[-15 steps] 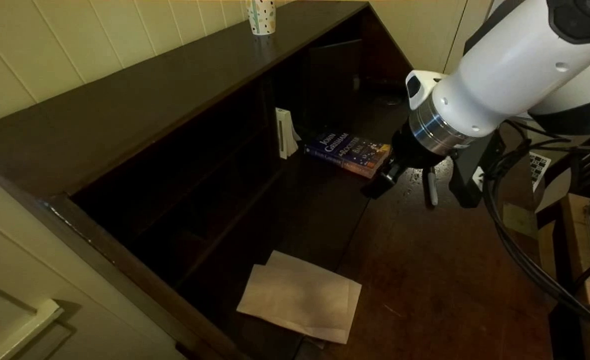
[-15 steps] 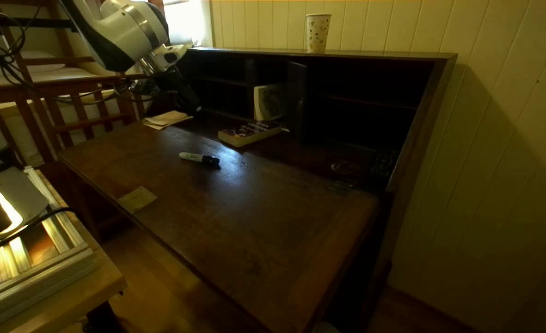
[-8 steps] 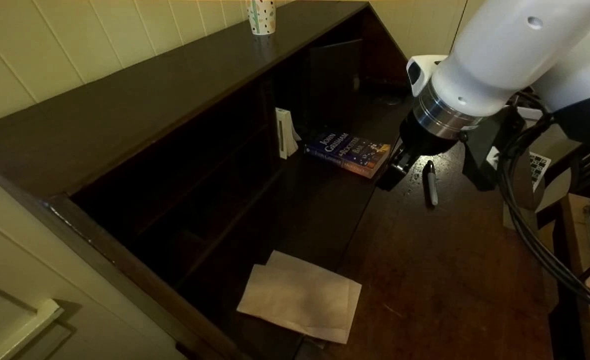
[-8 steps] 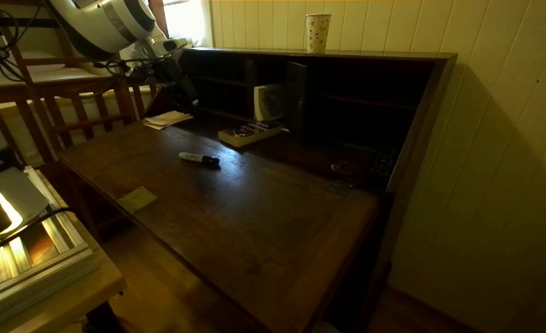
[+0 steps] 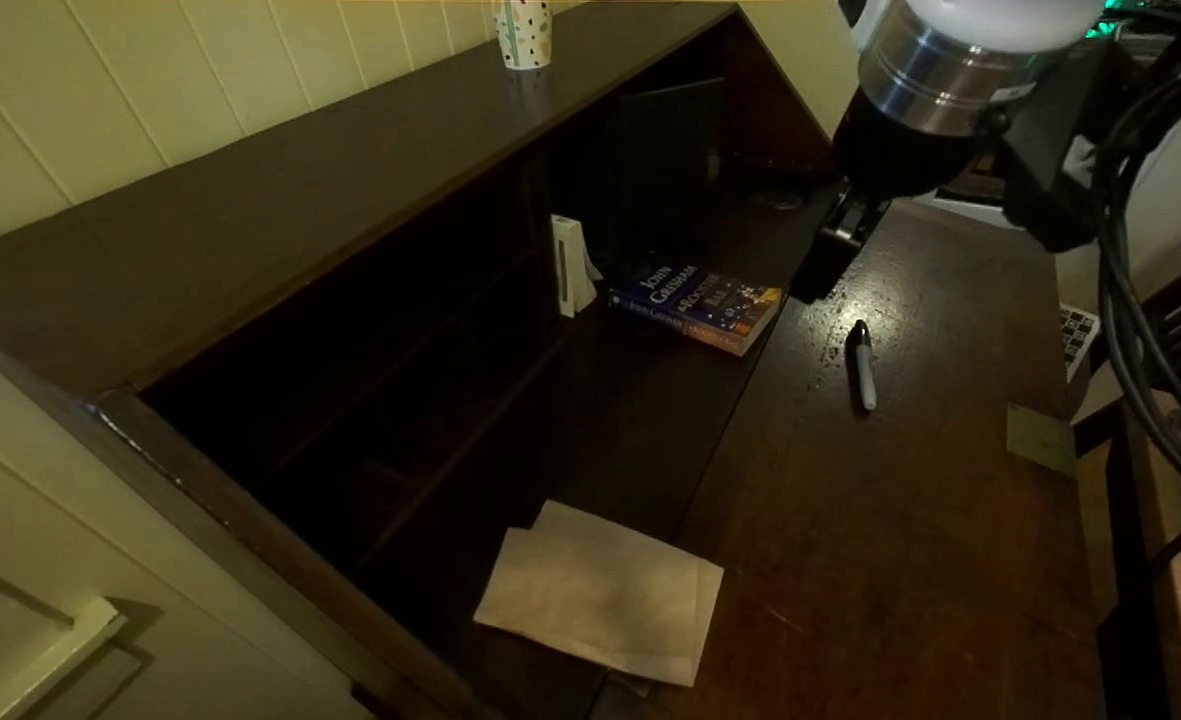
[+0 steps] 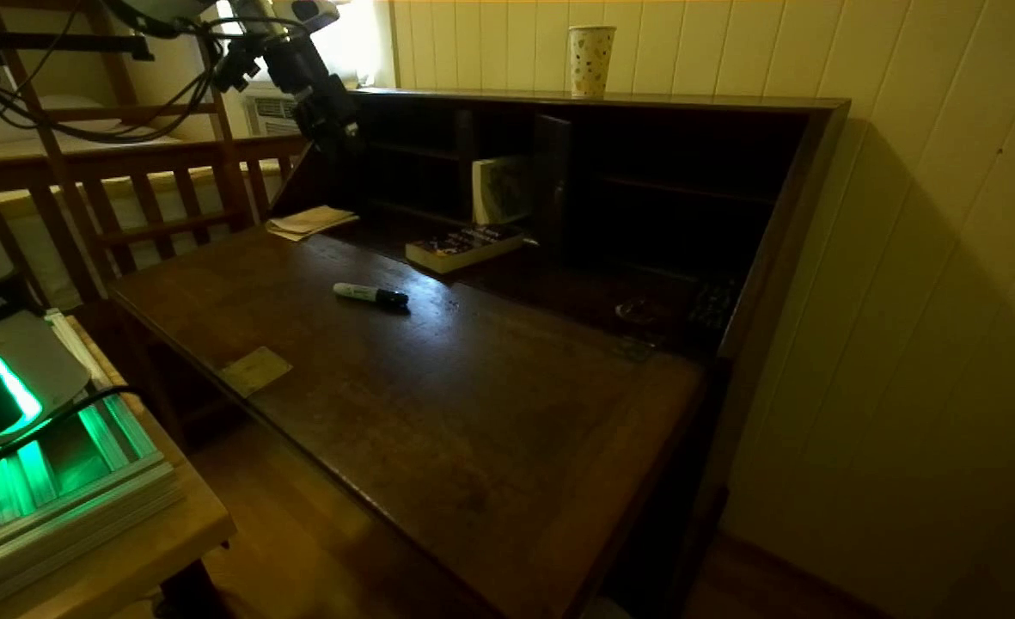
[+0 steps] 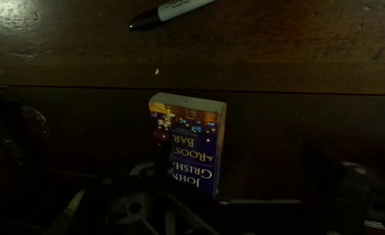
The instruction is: Put the white book in the middle compartment
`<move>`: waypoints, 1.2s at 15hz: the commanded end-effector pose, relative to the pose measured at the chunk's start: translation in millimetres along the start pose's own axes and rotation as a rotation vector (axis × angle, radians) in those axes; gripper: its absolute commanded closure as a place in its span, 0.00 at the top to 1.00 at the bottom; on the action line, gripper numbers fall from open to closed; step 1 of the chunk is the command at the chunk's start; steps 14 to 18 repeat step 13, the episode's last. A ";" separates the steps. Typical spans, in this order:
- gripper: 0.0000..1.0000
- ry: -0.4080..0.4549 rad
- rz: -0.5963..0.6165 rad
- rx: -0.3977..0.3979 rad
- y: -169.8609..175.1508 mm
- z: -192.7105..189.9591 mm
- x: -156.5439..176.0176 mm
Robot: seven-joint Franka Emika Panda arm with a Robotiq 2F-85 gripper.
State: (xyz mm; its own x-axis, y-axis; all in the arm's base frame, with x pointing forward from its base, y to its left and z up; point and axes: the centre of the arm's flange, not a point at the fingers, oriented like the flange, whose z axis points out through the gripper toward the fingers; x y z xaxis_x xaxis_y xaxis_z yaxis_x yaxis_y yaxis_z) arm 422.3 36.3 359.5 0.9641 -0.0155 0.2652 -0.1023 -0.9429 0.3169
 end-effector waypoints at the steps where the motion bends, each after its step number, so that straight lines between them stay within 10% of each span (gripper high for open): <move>1: 1.00 -0.018 -0.019 -0.036 22.0 -28.9 -0.4; 18: 1.00 -0.005 -0.001 -0.055 27.7 -24.8 2.3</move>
